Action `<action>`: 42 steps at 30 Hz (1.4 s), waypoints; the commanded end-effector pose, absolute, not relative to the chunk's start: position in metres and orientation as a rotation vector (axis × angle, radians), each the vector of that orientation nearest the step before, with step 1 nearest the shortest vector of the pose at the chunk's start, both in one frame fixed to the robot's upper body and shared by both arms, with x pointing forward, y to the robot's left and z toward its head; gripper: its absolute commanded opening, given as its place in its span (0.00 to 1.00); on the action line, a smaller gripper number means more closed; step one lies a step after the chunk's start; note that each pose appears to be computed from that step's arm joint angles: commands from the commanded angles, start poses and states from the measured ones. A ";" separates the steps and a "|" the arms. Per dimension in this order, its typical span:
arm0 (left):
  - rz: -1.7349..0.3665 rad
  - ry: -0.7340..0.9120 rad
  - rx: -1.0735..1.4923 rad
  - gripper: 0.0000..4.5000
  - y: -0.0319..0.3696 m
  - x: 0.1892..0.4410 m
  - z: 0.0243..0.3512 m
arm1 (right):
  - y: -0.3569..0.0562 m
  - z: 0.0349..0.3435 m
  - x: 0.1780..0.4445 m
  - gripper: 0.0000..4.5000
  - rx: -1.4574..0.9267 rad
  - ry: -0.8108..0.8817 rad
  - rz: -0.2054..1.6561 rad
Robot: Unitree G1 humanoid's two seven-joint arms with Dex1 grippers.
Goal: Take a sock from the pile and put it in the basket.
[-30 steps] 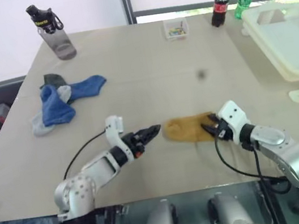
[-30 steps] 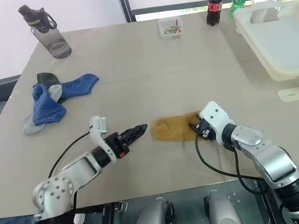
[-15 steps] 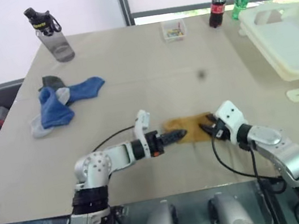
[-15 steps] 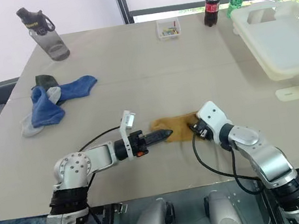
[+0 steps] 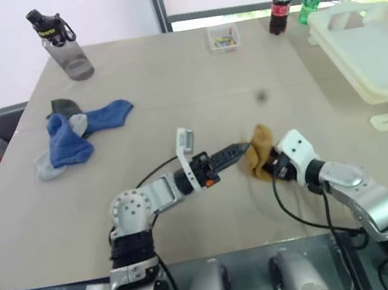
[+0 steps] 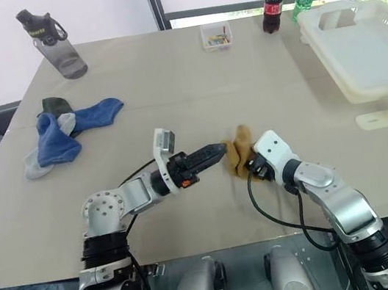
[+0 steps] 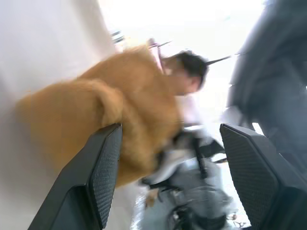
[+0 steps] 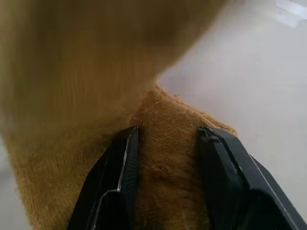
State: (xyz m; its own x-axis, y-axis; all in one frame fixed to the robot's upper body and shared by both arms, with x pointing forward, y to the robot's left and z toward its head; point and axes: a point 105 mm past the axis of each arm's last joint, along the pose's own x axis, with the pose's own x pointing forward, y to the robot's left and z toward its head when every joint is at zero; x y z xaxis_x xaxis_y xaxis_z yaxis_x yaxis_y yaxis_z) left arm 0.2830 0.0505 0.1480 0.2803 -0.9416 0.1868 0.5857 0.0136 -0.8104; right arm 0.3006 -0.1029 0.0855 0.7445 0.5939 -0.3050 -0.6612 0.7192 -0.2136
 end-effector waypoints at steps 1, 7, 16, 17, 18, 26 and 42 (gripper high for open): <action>-1.308 0.453 -0.951 0.77 0.047 0.275 0.154 | -0.103 0.084 0.302 0.45 -0.331 0.235 0.698; -1.263 0.502 -0.899 0.77 0.039 0.279 0.138 | -0.103 0.089 0.302 0.45 -0.339 0.217 0.702; -1.048 0.368 -0.879 0.77 0.099 0.300 0.148 | -0.105 0.087 0.301 0.45 -0.350 0.224 0.698; -1.024 0.378 -0.882 0.77 0.104 0.300 0.146 | -0.105 0.086 0.300 0.45 -0.349 0.225 0.699; -1.006 0.393 -0.888 0.77 0.108 0.298 0.145 | -0.105 0.085 0.300 0.45 -0.349 0.226 0.700; -0.907 0.671 -0.782 0.77 0.102 0.279 0.098 | -0.104 0.083 0.299 0.45 -0.349 0.232 0.706; -0.858 0.819 -0.647 0.77 0.074 0.286 0.071 | -0.104 0.083 0.299 0.45 -0.348 0.228 0.686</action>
State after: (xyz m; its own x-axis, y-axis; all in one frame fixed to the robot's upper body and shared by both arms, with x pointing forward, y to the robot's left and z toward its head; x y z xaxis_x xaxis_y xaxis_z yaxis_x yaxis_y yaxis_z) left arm 0.2897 0.0753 0.0917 0.4209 -0.8617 -0.2832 0.4489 0.4692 -0.7605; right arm 0.3004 -0.1051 0.0847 0.7544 0.5788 -0.3097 -0.6511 0.7196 -0.2413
